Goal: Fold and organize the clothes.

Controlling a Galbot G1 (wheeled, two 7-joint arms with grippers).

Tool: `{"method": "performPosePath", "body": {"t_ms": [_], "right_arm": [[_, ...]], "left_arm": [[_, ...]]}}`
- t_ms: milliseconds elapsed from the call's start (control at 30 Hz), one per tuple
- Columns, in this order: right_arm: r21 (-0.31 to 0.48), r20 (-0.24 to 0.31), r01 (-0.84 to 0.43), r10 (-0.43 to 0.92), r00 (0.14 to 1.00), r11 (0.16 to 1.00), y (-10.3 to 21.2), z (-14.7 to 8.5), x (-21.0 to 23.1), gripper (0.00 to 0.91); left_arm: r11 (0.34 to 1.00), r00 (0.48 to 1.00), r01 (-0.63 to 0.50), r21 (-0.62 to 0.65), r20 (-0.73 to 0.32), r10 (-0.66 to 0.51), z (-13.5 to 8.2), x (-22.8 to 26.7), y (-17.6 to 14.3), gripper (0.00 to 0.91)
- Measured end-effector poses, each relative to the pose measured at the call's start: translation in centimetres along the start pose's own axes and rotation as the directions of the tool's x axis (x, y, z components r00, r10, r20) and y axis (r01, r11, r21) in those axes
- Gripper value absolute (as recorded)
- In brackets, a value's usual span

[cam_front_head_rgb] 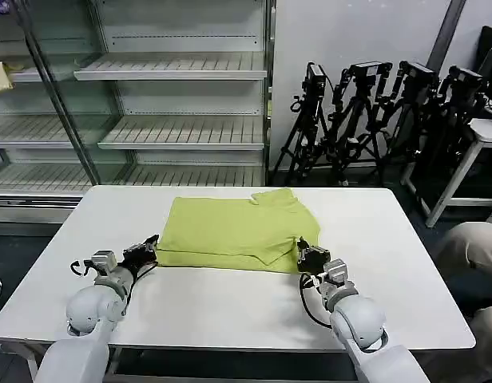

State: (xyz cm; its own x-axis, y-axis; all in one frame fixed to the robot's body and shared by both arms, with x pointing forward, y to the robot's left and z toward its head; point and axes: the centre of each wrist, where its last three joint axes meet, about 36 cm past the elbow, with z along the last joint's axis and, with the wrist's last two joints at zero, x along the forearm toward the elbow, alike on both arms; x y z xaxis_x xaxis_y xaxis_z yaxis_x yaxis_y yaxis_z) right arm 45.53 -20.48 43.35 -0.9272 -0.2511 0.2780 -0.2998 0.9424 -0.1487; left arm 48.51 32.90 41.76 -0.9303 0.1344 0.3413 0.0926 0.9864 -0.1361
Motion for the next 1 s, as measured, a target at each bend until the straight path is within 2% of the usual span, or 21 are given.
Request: {"method": "performPosePath", "body": {"t_ms": [33,500,733,1000], "right_arm": [[0.000,-0.001,0.000,0.000,1.000,1.000,0.0,0.0,-0.1,0.907],[-0.016,-0.016,-0.061,0.061,0.998,0.998,-0.6,0.0,-0.7,0.907],[-0.025,-0.042,-0.071,0.070,0.997,0.997,-1.1,0.5,1.2,0.907],[-0.036,-0.089,-0.065,0.061,0.994,0.997,-1.3,1.2,3.8,0.907]], "left_arm": [[1.000,1.000,-0.001,0.000,0.000,0.001,0.0,-0.1,0.0,0.907],[0.999,1.000,0.026,-0.022,0.011,-0.026,-0.3,0.6,0.7,0.907],[0.999,1.000,0.019,-0.039,0.021,-0.018,-0.8,2.7,0.4,0.907],[0.999,1.000,-0.002,-0.047,-0.014,0.002,0.2,4.8,-1.2,0.907]]}}
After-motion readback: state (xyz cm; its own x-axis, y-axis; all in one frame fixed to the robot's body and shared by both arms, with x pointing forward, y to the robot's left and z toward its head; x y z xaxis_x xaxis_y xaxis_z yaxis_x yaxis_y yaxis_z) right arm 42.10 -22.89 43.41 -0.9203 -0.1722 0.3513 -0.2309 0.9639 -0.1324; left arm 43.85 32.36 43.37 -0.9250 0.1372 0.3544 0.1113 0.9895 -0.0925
